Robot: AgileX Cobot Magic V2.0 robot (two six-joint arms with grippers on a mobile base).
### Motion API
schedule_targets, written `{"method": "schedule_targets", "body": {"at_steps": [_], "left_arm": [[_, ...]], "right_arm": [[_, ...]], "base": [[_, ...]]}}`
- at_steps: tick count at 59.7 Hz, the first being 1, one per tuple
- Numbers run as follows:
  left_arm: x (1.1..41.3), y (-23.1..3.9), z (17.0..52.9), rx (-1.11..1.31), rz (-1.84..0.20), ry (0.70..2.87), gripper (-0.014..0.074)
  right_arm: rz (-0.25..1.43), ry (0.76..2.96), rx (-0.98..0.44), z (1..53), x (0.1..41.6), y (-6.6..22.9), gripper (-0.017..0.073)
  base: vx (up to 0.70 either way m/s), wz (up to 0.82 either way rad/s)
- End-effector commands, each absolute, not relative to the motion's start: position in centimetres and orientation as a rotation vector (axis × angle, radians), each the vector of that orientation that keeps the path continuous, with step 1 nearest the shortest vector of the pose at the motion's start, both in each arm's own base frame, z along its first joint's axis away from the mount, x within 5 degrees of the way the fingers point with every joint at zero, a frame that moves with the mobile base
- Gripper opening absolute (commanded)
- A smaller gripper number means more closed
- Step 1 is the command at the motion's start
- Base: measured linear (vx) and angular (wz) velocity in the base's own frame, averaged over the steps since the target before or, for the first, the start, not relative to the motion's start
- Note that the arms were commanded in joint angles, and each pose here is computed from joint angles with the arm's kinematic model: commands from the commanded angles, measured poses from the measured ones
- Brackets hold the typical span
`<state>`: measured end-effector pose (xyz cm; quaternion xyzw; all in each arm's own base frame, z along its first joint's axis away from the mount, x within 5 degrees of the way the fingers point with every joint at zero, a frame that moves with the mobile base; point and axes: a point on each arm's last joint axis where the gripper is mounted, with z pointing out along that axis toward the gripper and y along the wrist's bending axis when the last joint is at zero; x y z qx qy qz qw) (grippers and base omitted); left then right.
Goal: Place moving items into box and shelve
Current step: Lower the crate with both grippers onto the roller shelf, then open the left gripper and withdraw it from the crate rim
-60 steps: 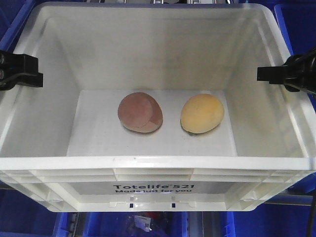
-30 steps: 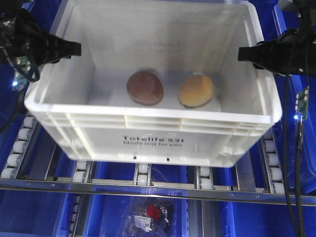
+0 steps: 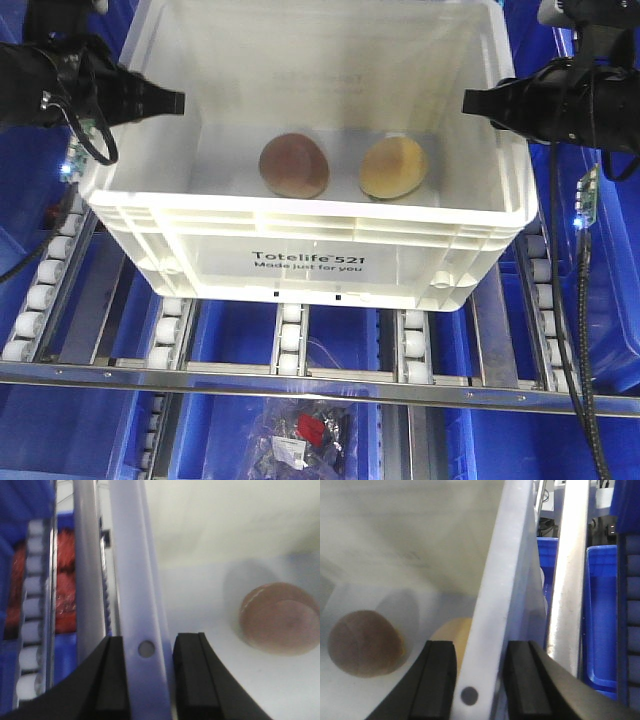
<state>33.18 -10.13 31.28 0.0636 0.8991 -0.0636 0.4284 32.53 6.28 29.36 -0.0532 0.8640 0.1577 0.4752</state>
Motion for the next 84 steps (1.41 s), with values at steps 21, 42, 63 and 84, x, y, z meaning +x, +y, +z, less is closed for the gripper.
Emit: {"method": "schedule_targets", "body": {"at_steps": [21,42,63,84], "left_arm": [[33.2,-10.7,34.6,0.262,-0.125,2.051,0.0529],[33.3,-10.7,34.7,0.282,-0.104,2.037,0.0580],[33.3,-10.7,34.7,0.282,-0.106,2.036,0.0575],[32.0,-10.5,35.7,0.272,-0.115,2.051,0.0575]], "right_arm": [[0.357,1.997,-0.149,32.4,32.3,6.3,0.0562],[0.356,1.995,-0.146,32.4,32.3,6.3,0.0587],[0.356,1.995,-0.146,32.4,32.3,6.3,0.0512],[0.357,1.996,-0.147,32.4,32.3,6.3,0.0466]], "base": [[0.00,0.00],[0.00,0.00],[0.00,0.00],[0.00,0.00]]}}
